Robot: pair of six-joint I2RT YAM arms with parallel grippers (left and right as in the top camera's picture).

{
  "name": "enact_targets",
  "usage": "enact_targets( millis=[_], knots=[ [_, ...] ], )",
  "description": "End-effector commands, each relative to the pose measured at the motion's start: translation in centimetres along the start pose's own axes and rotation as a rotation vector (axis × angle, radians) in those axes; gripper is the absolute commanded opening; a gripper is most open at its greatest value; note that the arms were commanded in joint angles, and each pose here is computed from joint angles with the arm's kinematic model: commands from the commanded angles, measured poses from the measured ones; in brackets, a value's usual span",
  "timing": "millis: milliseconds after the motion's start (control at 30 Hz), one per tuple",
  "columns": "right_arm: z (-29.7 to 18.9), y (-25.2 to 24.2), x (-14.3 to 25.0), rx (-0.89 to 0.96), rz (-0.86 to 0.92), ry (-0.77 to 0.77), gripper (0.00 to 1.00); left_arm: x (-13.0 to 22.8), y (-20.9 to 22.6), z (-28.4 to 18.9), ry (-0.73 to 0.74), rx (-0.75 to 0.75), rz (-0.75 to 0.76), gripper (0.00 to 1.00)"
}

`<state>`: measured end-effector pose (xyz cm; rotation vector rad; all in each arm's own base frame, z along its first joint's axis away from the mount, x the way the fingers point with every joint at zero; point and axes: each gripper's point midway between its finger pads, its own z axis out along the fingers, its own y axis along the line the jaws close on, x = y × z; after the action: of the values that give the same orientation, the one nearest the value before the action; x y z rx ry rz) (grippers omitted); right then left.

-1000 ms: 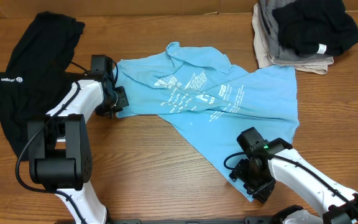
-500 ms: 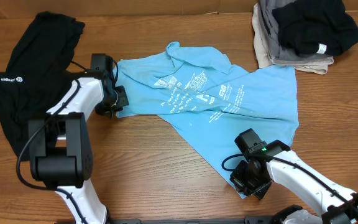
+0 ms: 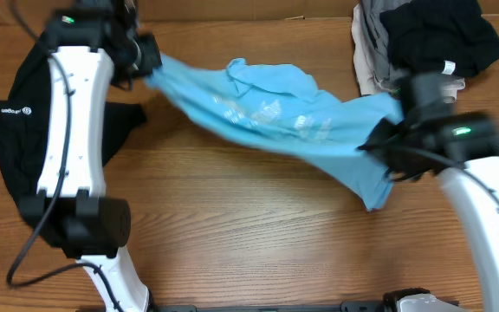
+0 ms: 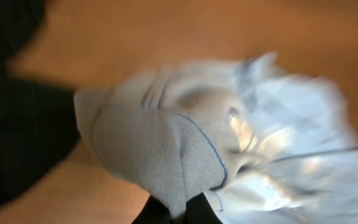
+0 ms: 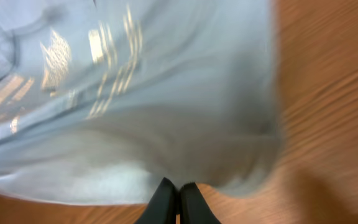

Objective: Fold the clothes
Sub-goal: 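Lift the shirt with both grippers and shake it out in the air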

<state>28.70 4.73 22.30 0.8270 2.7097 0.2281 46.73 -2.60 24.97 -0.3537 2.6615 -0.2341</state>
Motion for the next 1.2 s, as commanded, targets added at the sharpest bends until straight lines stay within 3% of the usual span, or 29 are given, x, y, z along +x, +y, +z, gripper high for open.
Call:
enact_targets(
  millis=[0, 233, 367, 500, 800, 1167],
  knots=[
    [-8.9, -0.2, -6.5, -0.087, -0.085, -0.264, 0.04, -3.7, -2.8, -12.8, -0.316, 0.107, 0.056, 0.04],
    [-20.1, -0.8, -8.1, -0.207, -0.157, -0.494, 0.04, -3.7, -3.8, -29.6, -0.741, 0.212, 0.051, 0.04],
    [-23.6, -1.2, -6.9, -0.218, -0.195, -0.563, 0.04, -1.5, -2.9, -35.6, -0.879, 0.227, 0.021, 0.04],
    [-26.2, -1.6, -6.0, -0.227, -0.217, -0.627, 0.04, 0.6, -1.6, -38.4, -0.934, 0.199, -0.004, 0.04],
    [-26.1, -0.4, -8.6, -0.211, -0.293, -0.674, 0.04, 0.1, -0.3, -34.3, -0.816, 0.099, -0.039, 0.04],
    [-15.0, 5.4, -19.5, -0.198, -0.356, -0.556, 0.04, -8.4, 0.9, -21.3, -0.657, -0.023, -0.097, 0.04]
  ],
)
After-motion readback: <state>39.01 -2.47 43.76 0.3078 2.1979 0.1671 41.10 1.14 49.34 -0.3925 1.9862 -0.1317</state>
